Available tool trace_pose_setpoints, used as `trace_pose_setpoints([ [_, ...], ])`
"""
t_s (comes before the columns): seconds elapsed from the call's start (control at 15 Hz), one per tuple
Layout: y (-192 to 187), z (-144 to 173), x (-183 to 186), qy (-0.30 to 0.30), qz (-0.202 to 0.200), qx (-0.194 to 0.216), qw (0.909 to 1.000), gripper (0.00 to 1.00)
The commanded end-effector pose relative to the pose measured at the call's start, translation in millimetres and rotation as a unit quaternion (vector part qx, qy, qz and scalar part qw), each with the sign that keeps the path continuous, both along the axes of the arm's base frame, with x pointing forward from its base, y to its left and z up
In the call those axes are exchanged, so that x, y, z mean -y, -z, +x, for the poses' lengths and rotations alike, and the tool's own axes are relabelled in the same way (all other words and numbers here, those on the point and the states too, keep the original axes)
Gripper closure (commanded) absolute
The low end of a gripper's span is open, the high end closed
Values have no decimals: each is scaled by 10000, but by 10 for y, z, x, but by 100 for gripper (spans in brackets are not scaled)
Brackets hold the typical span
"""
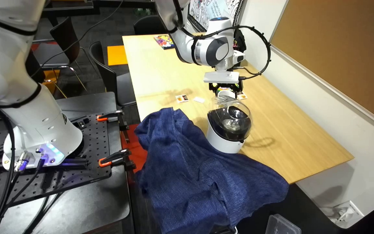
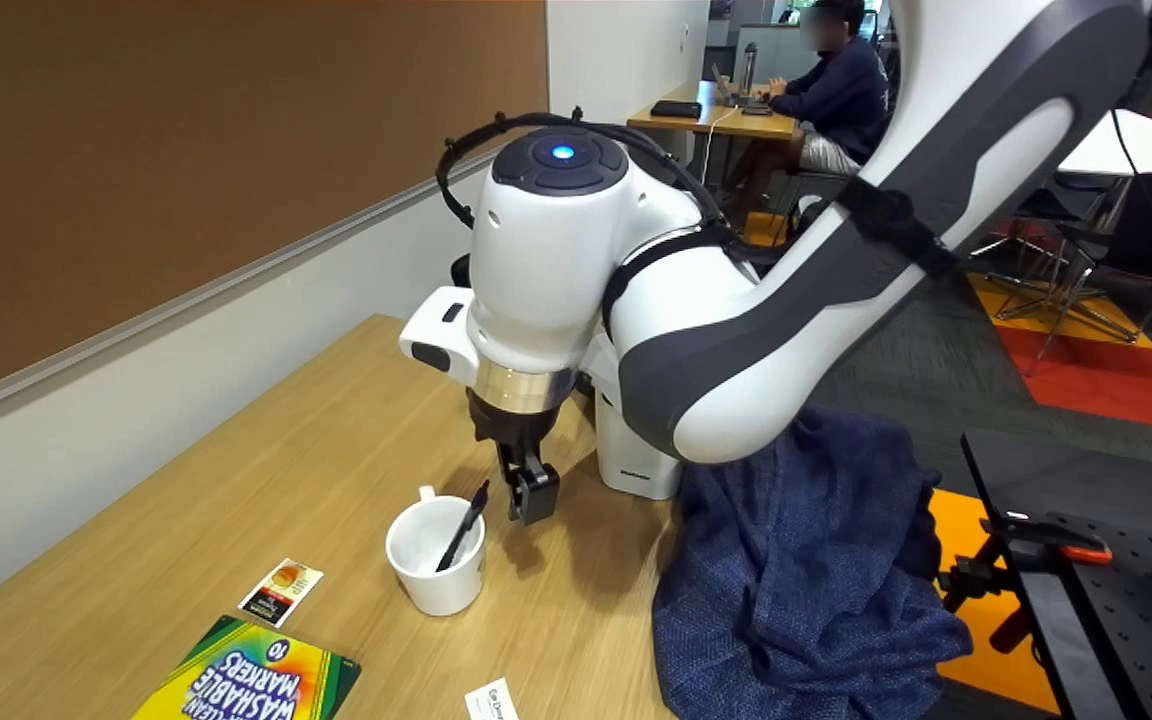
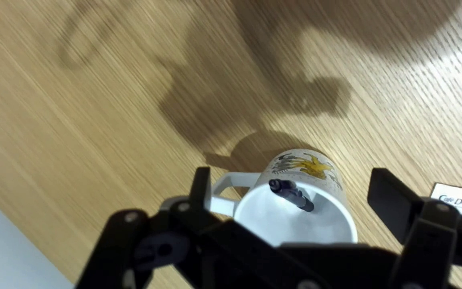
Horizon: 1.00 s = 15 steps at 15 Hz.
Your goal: Pick up the pen from the mug cup and put it on the table.
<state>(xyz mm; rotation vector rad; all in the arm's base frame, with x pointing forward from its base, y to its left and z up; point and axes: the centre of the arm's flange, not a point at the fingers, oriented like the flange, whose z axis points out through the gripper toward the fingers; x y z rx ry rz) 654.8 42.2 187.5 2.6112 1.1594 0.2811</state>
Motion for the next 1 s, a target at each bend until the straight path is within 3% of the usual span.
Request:
trace_pose_setpoints([
  [0.0,9,104,70,-341,112,-13,9994,0],
  [0.2,47,131,83,-516,132,-86,9985,8],
  [0.47,105,152,95,-642,182,-157,9976,38],
  [0.73,163,155,100,-704,211,-198,9971,59],
  [0.87,191,154,104,-705,235,-202,9970,58],
  [0.93,200,152,105,-701,244,-201,9970,63],
])
